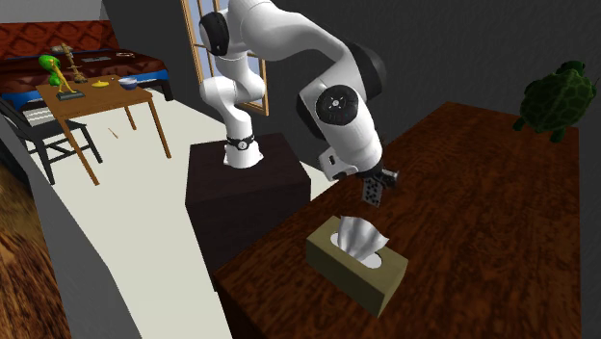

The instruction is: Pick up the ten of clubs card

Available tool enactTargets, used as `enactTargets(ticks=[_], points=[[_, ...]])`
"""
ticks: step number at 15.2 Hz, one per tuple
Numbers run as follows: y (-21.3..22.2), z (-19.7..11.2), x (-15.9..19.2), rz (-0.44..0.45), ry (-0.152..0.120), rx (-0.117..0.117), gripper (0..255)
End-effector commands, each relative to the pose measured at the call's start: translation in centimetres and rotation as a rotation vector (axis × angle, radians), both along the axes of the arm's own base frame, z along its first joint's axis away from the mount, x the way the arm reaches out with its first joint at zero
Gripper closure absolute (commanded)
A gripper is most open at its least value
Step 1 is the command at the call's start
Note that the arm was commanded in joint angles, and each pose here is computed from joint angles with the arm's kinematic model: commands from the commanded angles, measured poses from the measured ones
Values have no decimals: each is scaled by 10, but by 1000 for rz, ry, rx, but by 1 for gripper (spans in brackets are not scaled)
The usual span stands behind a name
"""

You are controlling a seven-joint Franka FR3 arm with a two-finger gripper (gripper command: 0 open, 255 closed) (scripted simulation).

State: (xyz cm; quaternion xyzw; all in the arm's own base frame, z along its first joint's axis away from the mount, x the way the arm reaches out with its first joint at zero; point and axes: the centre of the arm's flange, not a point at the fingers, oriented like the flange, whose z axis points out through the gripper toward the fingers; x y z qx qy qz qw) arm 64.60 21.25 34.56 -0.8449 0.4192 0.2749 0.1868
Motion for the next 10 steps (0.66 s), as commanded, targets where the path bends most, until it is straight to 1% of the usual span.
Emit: enactTargets(ticks=[1, 8, 10], points=[[0, 11, 1, 0, 0, 0, 255], [0, 48, 1, 0, 0, 0, 255], [0, 49, 1, 0, 0, 0, 255]])
